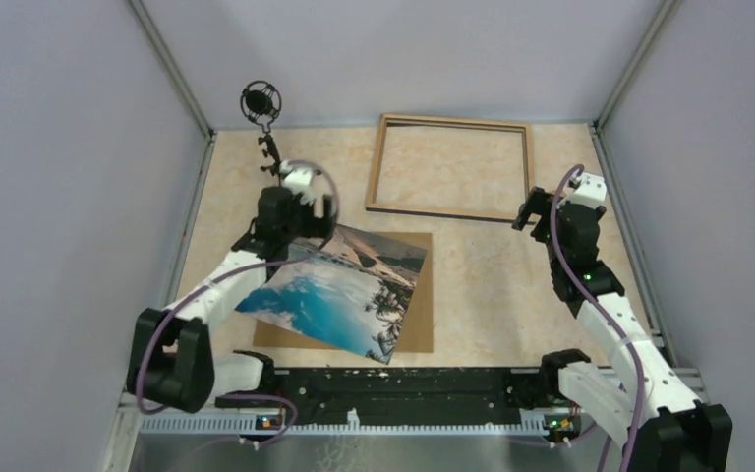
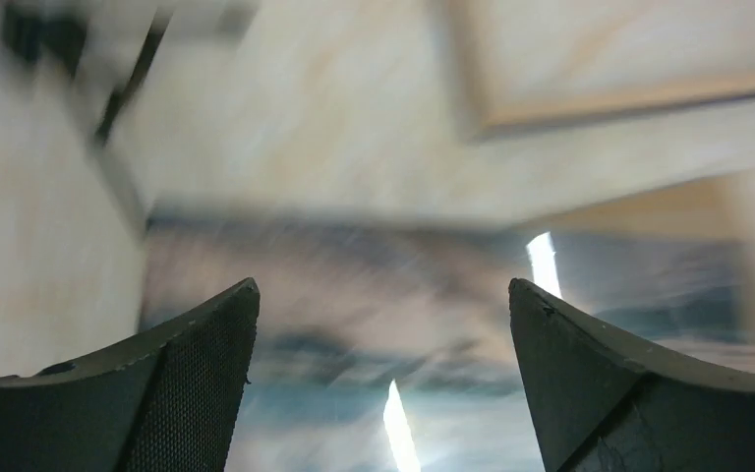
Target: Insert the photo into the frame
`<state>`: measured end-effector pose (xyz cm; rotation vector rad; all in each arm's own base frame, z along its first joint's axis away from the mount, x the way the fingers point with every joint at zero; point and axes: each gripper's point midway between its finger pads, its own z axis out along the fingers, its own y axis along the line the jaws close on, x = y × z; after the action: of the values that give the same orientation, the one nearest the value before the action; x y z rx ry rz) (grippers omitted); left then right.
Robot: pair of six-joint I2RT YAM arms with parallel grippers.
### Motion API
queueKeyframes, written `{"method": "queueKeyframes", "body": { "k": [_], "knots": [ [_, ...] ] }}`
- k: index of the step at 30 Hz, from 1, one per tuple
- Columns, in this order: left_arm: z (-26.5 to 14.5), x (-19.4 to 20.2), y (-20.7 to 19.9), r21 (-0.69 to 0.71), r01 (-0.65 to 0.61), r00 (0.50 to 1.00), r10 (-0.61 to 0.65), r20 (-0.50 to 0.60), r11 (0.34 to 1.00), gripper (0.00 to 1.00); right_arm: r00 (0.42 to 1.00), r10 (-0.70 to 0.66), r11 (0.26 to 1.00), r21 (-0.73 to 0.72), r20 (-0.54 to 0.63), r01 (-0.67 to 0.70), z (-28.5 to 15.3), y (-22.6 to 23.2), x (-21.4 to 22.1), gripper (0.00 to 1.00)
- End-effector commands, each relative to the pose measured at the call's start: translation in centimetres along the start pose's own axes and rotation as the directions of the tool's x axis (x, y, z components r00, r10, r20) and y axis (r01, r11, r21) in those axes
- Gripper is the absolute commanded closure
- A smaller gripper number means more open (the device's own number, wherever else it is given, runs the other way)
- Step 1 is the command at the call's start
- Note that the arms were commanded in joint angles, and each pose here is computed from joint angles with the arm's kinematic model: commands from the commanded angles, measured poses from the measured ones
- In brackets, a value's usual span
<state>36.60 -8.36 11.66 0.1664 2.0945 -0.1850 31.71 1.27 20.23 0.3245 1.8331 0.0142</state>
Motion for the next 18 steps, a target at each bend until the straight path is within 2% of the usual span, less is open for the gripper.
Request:
{"method": "queueKeyframes", "body": {
  "k": [1,6,12,18],
  "knots": [
    [-13.2,-19.7,-12.4,0.318,-0.183,0.868,0.001,0.496,0.930,0.01,0.998,0.045,0.999,0.031,-0.041,-0.043,-0.3,0.1,-0.7,0.01],
    [-14.1,-18.6,-14.3,0.305,-0.261,0.857,0.075,0.509,0.916,0.01,0.993,0.039,0.999,-0.002,-0.108,-0.040,-0.5,0.7,0.8,0.01],
    [-15.4,-18.8,-14.3,0.302,-0.248,0.846,0.053,0.531,0.920,0.01,0.979,0.081,0.990,-0.100,-0.188,-0.101,-1.2,2.6,2.5,0.01],
    [-14.3,-16.3,-11.3,0.173,-0.209,0.895,0.117,0.431,0.963,0.01,0.957,0.124,0.976,-0.143,-0.262,-0.165,-2.3,3.6,3.9,0.01]
  ]
}}
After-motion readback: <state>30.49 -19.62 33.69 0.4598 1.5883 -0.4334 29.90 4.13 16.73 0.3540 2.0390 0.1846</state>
